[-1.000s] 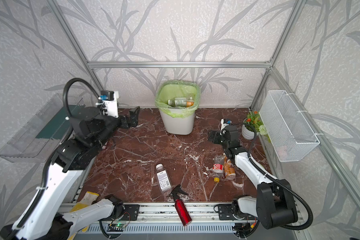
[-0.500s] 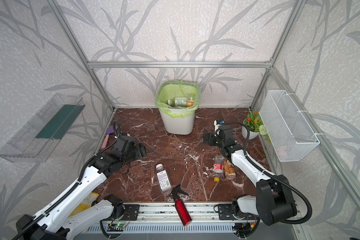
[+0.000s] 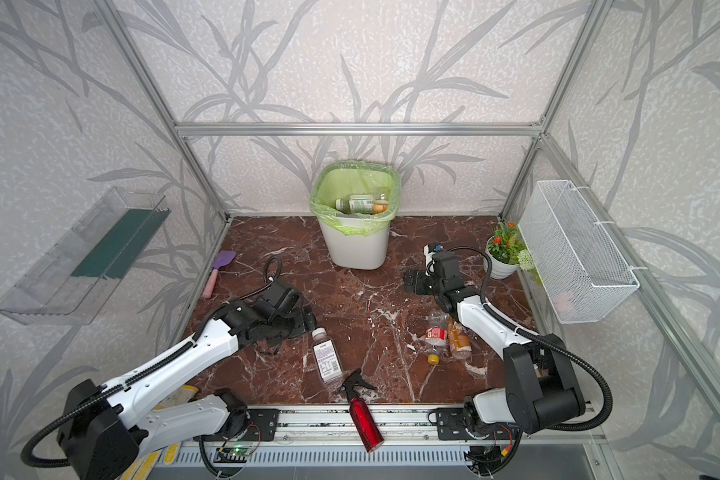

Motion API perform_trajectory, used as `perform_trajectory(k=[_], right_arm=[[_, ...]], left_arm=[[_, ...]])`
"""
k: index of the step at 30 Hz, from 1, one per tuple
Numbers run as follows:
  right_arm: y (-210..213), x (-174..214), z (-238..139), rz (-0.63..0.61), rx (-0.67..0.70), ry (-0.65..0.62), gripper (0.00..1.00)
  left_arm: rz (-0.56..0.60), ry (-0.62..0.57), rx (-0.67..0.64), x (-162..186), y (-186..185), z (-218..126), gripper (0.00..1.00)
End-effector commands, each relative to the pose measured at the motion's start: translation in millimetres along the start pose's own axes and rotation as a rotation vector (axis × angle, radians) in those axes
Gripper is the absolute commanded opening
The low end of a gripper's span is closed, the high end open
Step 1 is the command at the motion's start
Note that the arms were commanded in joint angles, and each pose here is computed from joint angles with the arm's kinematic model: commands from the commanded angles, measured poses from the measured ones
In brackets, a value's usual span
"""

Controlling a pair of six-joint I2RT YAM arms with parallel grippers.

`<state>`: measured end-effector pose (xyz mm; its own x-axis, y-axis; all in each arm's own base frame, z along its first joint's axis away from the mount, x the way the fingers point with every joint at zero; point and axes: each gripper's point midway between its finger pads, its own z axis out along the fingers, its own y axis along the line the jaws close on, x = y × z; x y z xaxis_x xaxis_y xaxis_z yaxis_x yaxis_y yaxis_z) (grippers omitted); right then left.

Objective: Throw the plastic bottles in the bin
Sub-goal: 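Lower the left gripper onto the white-cap square bottle and close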

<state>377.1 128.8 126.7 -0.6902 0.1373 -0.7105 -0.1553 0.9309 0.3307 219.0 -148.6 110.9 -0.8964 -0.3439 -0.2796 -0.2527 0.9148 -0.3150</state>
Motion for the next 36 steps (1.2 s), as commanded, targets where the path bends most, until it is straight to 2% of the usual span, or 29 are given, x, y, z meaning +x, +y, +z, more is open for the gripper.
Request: perform_trajectory(k=[1,7,15,23,28,36], right_arm=[[2.3,-5.0,-3.6,-0.006,-0.001,-0.026,0.92],[0.7,-1.2,-3.3,0.000,0.002,-0.023,0.92],[-1.5,1.9,-2.0,-0.005,0.006,-0.019,0.92],[-0.8,5.4,5.4,0.003,-0.006,-0.008,0.92],[-5.2,1.7,0.5,-0.004,0.014,-0.020,0.92],[-7.8,4.3,3.0,0.010,0.019,-0.012,0.92]], left_arm=[[-0.008,0.065,0.019,12.7,-6.3,5.8,0.93],[0.028,0.171,0.047,33.0,-23.0,21.2,0.93],[0.033,0.270,-0.027,55.4,-29.3,39.7,0.93],[0.020,0.368,-0.102,65.8,-32.8,66.9,0.89],[0.023,0.363,-0.160,60.1,-26.1,72.3,0.84],[-0.002,0.328,-0.179,47.6,-11.9,75.2,0.75]])
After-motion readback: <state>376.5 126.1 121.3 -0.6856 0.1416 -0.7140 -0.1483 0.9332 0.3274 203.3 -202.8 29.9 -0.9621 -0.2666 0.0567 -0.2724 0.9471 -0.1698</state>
